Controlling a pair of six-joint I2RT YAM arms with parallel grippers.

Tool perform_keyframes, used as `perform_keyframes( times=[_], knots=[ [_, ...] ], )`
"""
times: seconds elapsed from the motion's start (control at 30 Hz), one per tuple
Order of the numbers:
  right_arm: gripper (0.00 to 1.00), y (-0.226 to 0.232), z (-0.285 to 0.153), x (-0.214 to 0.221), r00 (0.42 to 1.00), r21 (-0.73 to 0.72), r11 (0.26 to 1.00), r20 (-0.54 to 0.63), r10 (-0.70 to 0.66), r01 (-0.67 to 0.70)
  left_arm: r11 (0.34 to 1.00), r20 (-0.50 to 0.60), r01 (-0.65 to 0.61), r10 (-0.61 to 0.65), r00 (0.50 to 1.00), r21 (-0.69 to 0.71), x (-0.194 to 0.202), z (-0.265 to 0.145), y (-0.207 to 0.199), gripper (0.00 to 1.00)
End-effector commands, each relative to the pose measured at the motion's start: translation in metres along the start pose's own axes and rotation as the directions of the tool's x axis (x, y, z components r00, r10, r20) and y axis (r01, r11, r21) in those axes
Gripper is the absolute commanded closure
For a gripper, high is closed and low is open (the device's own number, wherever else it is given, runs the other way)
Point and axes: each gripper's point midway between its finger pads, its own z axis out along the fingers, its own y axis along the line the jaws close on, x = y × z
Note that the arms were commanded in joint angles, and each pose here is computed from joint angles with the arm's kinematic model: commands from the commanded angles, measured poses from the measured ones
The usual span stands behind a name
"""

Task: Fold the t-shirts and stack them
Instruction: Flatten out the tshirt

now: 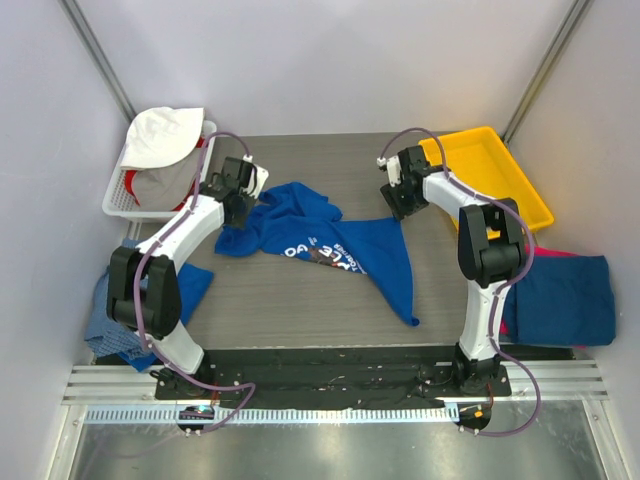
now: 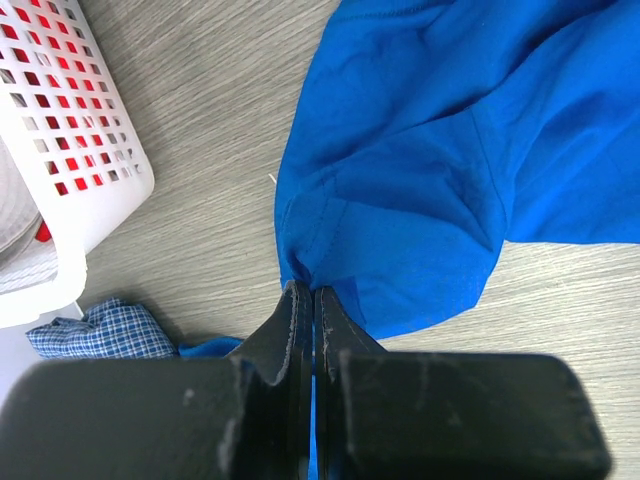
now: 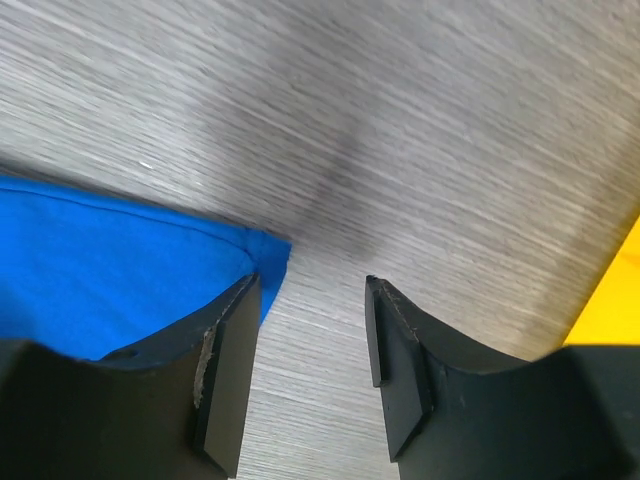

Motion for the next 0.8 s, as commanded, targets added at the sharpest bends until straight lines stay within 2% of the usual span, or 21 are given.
perform_keyframes(
  times=[0.0, 0.77],
  knots=[
    [0.47, 0.005, -0.008, -0.022, 0.997, -0.083, 0.996, 0.061, 0.042, -0.037, 1.000, 0.061, 0.007, -0.006, 0.998, -0.010, -0.021, -0.004, 0.004, 1.00],
    [0.48, 0.023, 0.011, -0.017, 0.997, -0.202, 0.977, 0.024, 0.072, -0.066, 1.000, 0.069, 0.002, -0.001, 0.998, -0.019, -0.019, -0.010, 0.007, 1.00]
  ],
)
